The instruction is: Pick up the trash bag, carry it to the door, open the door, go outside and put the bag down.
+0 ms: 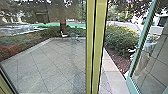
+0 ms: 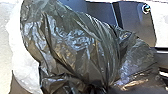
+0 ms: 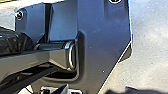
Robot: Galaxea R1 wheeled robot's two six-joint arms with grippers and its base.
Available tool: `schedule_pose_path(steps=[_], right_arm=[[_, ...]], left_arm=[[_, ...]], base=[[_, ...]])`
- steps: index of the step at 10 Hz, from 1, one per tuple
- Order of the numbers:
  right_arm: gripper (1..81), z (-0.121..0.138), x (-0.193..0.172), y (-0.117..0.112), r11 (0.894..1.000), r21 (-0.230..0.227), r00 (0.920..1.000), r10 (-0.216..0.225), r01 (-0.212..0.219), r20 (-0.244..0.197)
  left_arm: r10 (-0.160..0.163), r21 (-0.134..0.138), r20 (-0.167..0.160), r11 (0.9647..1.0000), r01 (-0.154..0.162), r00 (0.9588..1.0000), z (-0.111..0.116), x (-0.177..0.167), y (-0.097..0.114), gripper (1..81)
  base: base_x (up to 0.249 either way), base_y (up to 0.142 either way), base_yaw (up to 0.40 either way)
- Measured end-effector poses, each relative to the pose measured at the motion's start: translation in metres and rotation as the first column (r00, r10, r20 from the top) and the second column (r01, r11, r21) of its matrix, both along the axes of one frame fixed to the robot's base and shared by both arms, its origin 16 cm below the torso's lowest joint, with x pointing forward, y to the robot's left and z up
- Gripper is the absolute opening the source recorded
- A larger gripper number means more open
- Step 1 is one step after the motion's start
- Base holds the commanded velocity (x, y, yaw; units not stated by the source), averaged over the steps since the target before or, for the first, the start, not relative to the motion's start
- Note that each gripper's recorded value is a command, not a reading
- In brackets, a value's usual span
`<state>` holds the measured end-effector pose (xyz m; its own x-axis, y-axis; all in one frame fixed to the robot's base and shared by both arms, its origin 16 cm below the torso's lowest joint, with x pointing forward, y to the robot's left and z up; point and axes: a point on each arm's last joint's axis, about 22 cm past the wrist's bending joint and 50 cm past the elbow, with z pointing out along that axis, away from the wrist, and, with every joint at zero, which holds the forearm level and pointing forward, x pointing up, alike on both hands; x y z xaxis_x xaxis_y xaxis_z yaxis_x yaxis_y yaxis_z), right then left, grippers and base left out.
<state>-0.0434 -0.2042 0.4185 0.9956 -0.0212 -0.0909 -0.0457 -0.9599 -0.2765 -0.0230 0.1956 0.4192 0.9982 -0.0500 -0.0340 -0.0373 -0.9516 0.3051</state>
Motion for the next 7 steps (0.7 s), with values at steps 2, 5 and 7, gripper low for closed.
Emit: schedule_pose_path(steps=[2, 5, 7], right_arm=[[81.1, 0.001, -0.002, 0.009, 1.0, 0.011, 1.0, -0.001, 0.001, 0.0], [81.1, -0.001, -0.005, -0.009, 1.0, -0.014, 1.0, 0.0, 0.0, -0.005], [81.1, 0.0, -0.007, 0.001, 1.0, 0.0, 1.0, 0.0, 0.0, -0.007]], left_arm=[[-0.001, 0.007, -0.001, 1.0, 0.001, 1.0, 0.0, -0.001, 0.006, 1.0], [-0.001, -0.01, 0.001, 0.9999, 0.001, 1.0, 0.001, 0.001, -0.007, 1.0], [-0.001, 0.0, -0.002, 1.0, 0.001, 1.0, 0.0, -0.001, -0.001, 1.0]], base=[[0.0, -0.097, 0.0], [0.0, -0.101, 0.0], [0.0, -0.103, 0.0]])
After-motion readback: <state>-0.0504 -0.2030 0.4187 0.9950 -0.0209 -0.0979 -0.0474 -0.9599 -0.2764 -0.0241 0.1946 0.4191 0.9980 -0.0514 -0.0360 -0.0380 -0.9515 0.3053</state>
